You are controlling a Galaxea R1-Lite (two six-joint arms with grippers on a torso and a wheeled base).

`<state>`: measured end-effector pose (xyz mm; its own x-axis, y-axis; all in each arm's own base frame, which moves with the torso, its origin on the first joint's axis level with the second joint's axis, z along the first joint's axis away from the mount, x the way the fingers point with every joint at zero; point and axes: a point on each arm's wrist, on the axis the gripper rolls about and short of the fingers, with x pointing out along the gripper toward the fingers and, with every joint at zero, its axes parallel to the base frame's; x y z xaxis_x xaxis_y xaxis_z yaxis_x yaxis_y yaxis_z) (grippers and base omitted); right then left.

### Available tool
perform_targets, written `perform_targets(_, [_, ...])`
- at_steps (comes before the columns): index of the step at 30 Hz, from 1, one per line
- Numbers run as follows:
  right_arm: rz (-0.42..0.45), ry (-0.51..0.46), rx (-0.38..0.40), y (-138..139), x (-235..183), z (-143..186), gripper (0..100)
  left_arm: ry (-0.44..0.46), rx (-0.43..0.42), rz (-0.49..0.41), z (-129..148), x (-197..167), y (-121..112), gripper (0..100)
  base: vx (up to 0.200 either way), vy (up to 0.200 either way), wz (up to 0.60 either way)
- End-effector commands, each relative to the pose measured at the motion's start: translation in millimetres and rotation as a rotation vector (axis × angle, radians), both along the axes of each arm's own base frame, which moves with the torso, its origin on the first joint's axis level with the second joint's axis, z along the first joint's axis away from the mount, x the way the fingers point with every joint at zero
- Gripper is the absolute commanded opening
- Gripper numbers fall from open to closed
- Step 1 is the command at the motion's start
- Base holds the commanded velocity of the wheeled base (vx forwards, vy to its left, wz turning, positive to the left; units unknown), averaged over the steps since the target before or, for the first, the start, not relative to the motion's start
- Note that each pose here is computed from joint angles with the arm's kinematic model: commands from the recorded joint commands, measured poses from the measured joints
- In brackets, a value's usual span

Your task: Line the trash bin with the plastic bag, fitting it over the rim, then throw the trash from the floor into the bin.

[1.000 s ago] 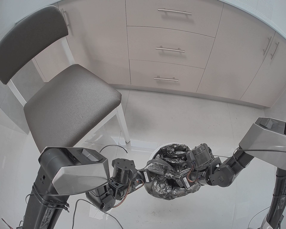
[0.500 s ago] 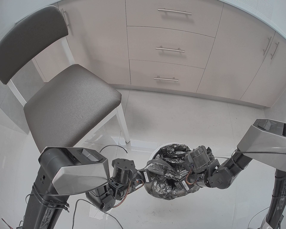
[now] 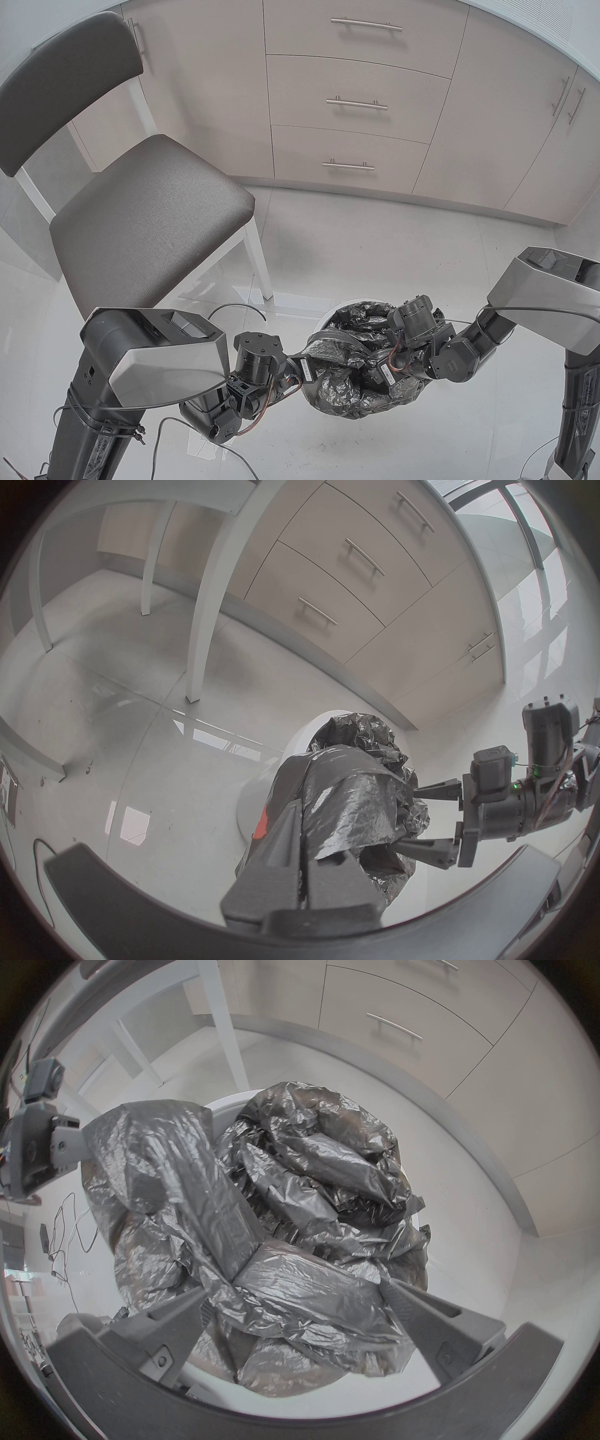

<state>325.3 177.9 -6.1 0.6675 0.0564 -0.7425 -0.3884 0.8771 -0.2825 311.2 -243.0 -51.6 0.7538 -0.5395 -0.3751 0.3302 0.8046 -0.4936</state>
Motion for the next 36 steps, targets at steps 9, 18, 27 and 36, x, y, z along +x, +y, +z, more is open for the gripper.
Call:
perform_targets(9, [-0.016,-0.019,0.013,2,12,-3,0,-0.001,0.000,0.002,0,0,0,0,0.000,0.000,0.00])
perform_targets(18, [-0.026,-0.067,0.037,-1,8,14,0,-0.011,0.002,0.014,2,0,-2,0,0.000,0.000,0.00])
perform_targets(27, [-0.075,-0.161,0.079,-15,12,36,0,-0.061,-0.018,0.042,15,19,-12,0,0.000,0.000,0.00])
perform_targets(36, [-0.129,-0.328,0.165,-20,41,38,0,-0.056,0.009,0.073,19,55,-12,0,0.000,0.000,0.00])
